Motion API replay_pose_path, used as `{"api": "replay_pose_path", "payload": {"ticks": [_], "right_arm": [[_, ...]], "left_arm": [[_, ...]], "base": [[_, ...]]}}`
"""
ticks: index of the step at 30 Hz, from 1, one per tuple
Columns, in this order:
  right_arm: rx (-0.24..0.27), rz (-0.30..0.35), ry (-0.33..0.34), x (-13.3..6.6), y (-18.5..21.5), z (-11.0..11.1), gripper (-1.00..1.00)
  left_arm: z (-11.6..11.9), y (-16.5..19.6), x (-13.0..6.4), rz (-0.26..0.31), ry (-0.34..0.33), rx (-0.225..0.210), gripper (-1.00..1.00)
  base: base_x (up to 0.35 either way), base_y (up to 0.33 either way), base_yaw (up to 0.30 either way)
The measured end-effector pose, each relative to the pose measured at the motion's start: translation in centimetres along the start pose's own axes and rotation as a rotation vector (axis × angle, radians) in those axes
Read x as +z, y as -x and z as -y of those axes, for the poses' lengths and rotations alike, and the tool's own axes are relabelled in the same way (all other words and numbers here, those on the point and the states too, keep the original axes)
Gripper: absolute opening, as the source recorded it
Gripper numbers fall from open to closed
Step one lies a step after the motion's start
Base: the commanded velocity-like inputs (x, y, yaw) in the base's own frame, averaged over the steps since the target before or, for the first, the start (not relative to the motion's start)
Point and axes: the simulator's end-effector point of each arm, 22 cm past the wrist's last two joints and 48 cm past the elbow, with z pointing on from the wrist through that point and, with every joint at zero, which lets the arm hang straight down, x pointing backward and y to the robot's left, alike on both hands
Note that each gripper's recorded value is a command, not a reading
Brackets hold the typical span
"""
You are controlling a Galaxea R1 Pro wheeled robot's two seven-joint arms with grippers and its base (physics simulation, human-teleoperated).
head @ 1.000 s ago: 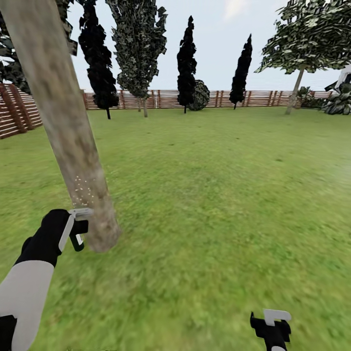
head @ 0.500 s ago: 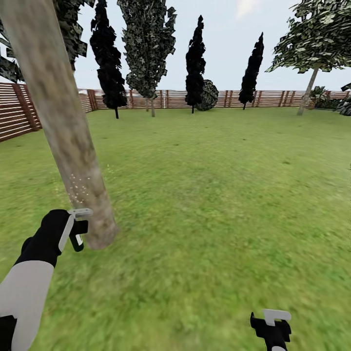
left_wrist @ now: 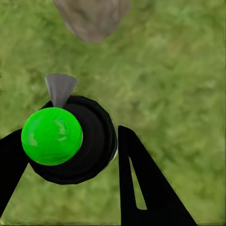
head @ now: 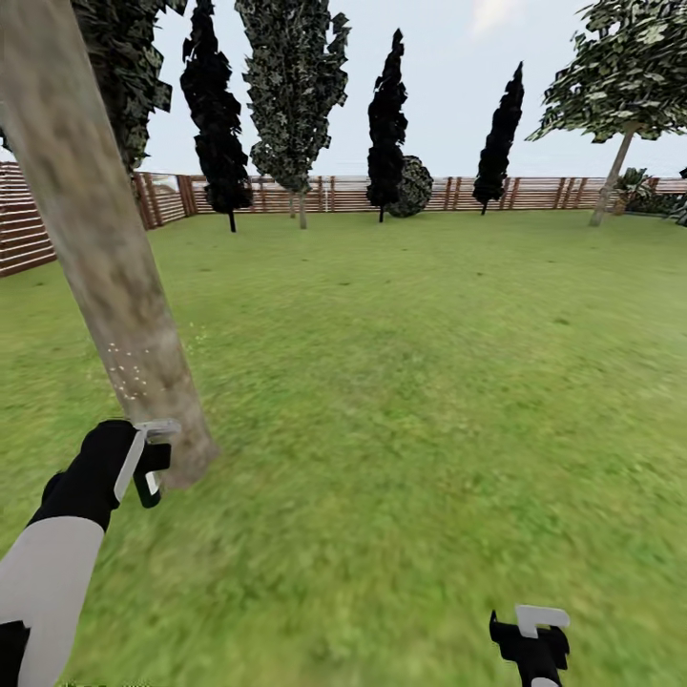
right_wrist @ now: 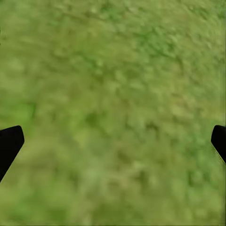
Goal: In the garden, pick up the pesticide atomizer on the floor and spray pesticide onto both trees until each tree trunk is fully covered.
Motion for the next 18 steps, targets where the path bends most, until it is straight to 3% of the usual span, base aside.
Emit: {"api": "replay_pose_path", "payload": {"ticks": [7,18], "right_arm": [[0.0,0.0,0.0,0.0,0.01,0.01,1.0],[0.001,0.0,-0.001,-0.01,0.0,0.03,1.0]], "left_arm": [[-0.18,-0.75,0.44,-0.015,0.003,0.001,-1.0],[0.25,-0.43,0.22,-0.006,-0.002,0.005,-1.0]], "base": [[0.134,-0.268,0.262],[0.227,-0.197,0.017]]}}
